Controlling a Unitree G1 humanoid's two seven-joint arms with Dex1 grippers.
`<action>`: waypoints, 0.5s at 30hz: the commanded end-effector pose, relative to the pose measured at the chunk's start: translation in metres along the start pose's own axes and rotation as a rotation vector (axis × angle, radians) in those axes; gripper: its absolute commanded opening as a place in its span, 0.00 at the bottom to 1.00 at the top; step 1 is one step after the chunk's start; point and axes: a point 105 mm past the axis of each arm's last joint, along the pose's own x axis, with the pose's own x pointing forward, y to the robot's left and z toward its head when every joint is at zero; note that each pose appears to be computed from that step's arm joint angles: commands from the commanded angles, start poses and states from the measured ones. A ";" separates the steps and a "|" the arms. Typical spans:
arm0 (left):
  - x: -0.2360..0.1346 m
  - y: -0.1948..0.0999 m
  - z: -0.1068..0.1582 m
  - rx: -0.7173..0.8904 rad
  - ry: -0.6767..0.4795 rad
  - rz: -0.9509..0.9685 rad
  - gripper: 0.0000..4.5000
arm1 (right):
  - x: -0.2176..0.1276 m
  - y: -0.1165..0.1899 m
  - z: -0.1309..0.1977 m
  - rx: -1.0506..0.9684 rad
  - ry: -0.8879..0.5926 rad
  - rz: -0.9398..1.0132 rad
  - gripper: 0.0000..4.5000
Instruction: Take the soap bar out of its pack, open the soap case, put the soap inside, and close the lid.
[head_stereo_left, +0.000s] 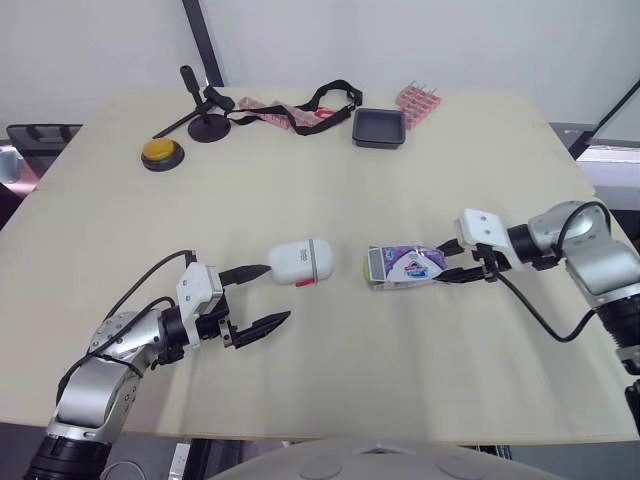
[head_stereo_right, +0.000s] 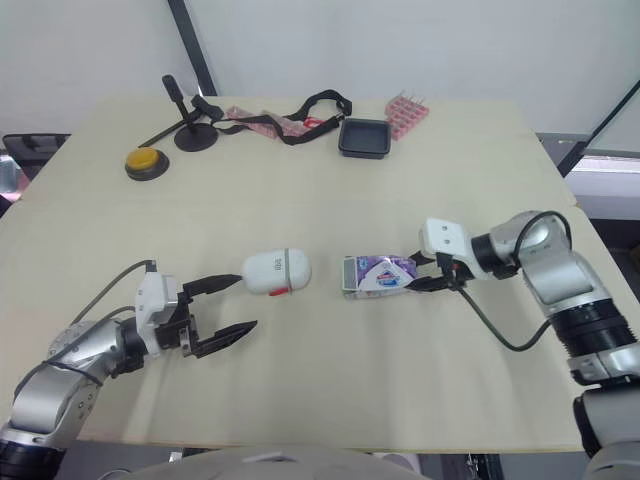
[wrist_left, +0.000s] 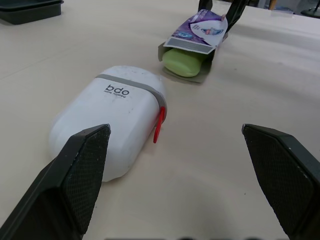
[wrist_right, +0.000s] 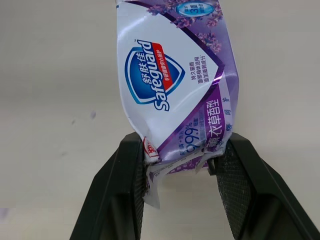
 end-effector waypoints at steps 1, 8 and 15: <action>0.002 -0.002 0.006 0.023 -0.015 -0.013 1.00 | -0.009 -0.003 0.014 -0.044 0.053 -0.004 0.44; 0.004 -0.002 0.006 0.025 -0.013 -0.017 1.00 | -0.015 -0.010 0.018 -0.102 0.161 -0.029 0.44; 0.004 -0.002 0.006 0.028 -0.009 -0.024 1.00 | -0.029 -0.014 0.011 -0.105 0.209 -0.055 0.44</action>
